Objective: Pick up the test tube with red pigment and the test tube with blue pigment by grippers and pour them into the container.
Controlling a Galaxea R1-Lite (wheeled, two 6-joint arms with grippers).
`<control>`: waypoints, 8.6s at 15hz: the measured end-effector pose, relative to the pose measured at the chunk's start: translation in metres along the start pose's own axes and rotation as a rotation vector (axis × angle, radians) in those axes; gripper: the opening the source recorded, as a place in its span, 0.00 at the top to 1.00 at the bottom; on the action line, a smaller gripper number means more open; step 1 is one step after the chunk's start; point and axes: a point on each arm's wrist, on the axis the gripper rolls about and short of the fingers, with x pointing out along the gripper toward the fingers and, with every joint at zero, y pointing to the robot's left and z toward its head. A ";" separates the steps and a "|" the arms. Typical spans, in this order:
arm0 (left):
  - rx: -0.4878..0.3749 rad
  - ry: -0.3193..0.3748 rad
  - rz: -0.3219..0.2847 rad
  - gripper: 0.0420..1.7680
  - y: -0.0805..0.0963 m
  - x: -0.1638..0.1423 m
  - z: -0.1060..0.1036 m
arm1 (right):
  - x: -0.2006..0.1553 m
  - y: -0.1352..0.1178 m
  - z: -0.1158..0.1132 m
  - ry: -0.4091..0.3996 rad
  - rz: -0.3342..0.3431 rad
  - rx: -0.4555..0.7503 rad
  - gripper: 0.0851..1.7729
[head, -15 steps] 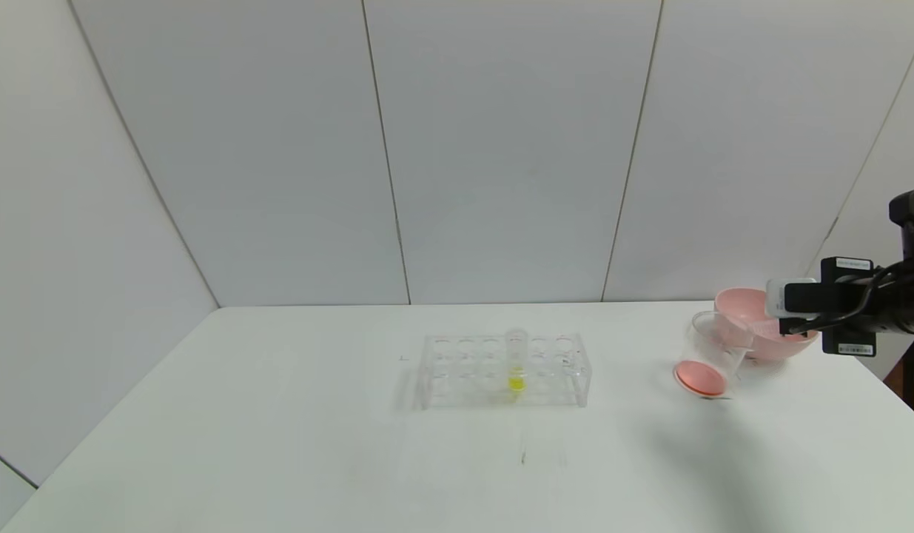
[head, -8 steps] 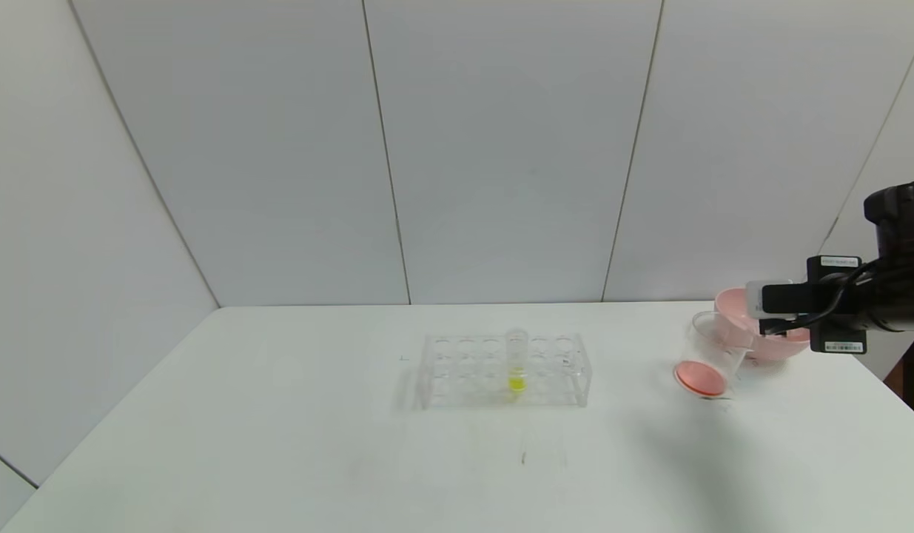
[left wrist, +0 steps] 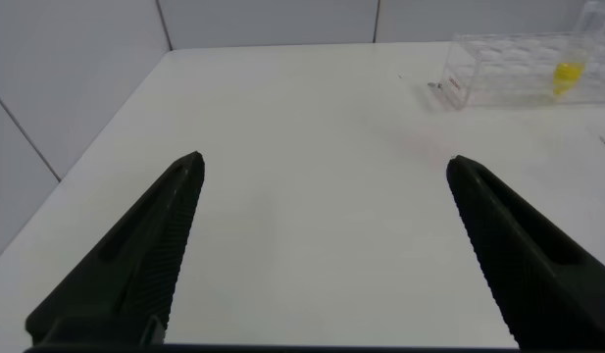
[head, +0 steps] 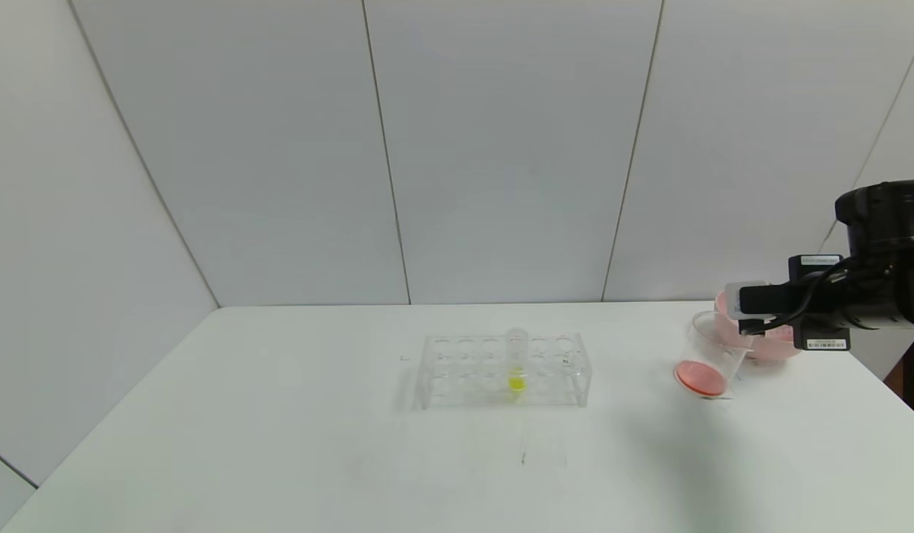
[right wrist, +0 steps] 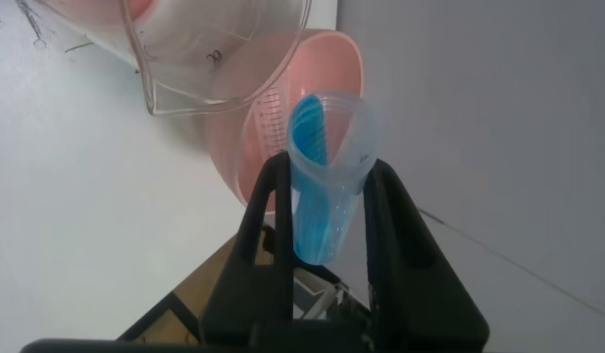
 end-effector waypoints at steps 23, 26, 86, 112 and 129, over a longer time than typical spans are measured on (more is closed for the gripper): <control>0.000 0.000 0.000 0.00 0.000 0.000 0.000 | -0.003 0.004 0.031 0.094 0.098 -0.072 0.76; 0.000 0.001 0.000 0.00 0.000 0.000 0.000 | -0.001 0.005 0.032 0.120 0.100 -0.080 0.76; 0.000 0.000 0.000 0.00 0.000 0.000 0.000 | -0.002 -0.026 0.073 0.252 0.192 -0.071 0.76; 0.000 0.000 0.000 0.00 0.000 0.000 0.000 | -0.090 -0.028 -0.089 -0.521 -0.217 1.622 0.76; 0.000 0.000 0.000 0.00 0.000 0.000 0.000 | 0.060 -0.059 -0.086 -0.446 -0.225 1.644 0.76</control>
